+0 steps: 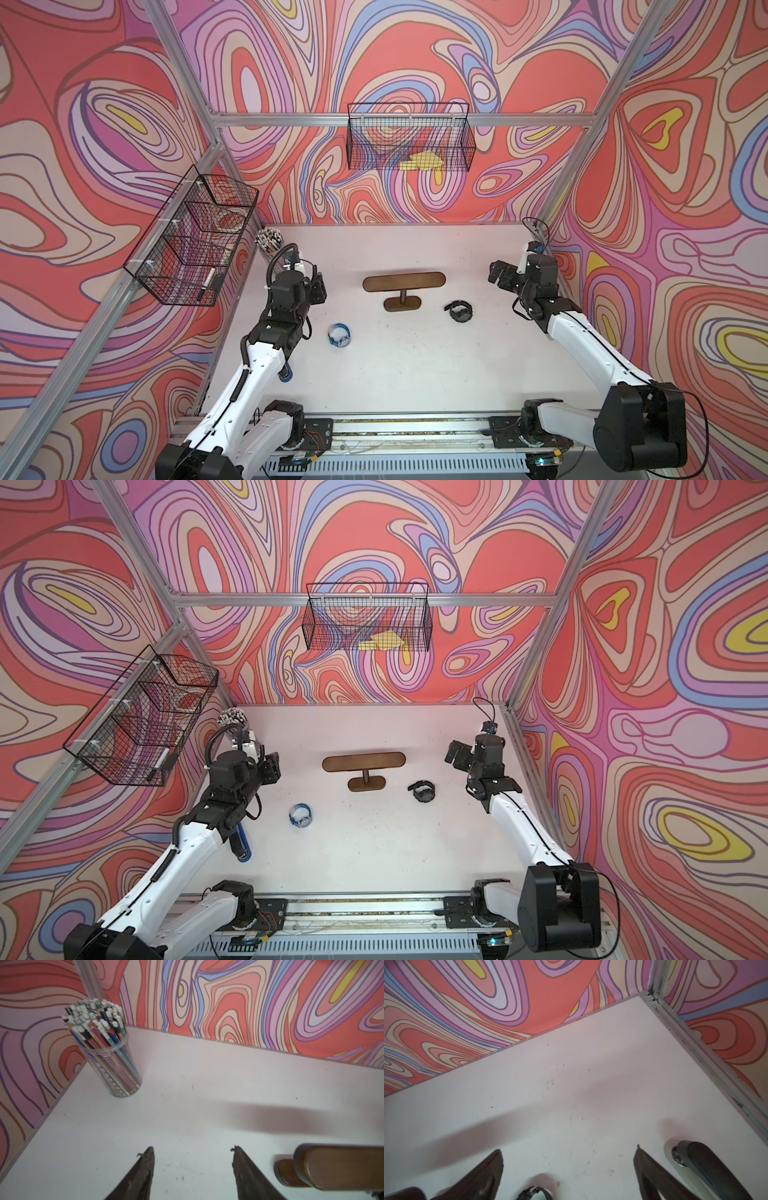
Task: Place watch on stand
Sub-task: Pick up the watch at the center of the board.
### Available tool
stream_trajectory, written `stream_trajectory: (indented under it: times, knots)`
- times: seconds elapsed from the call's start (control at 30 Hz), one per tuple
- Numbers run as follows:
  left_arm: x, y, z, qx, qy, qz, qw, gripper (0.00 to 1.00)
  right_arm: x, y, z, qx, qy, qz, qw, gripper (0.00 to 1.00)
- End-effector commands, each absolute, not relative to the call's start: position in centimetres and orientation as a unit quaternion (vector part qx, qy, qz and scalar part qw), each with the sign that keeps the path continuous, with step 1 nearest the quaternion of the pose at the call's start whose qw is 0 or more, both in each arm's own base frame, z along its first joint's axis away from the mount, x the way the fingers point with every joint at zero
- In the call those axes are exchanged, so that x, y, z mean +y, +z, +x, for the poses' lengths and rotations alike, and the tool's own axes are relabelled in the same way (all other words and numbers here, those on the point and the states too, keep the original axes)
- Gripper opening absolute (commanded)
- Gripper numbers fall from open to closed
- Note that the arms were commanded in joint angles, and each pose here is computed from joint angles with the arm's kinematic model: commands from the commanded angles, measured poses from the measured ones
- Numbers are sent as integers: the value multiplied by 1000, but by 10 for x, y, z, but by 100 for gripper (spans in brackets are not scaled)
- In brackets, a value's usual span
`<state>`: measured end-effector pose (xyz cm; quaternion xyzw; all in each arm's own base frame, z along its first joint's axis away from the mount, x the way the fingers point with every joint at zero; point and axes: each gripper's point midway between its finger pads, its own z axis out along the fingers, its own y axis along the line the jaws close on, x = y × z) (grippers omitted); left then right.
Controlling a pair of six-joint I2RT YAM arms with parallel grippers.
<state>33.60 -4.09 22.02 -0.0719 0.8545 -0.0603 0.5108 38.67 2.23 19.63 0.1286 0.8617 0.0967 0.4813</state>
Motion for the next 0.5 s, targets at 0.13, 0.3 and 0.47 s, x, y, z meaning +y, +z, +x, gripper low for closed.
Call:
stream_trajectory:
  times: [0.13,0.3,0.47]
  knots:
    - [-71,182,293,922,-106,-60,367,48,94,209,371,871,197,87,441,98]
    - [-89,158,280,941,-110,-42,316,45,144,212,363,870,252,48,421,98]
    - [-104,134,269,961,-80,-13,265,45,183,227,350,864,288,16,412,98]
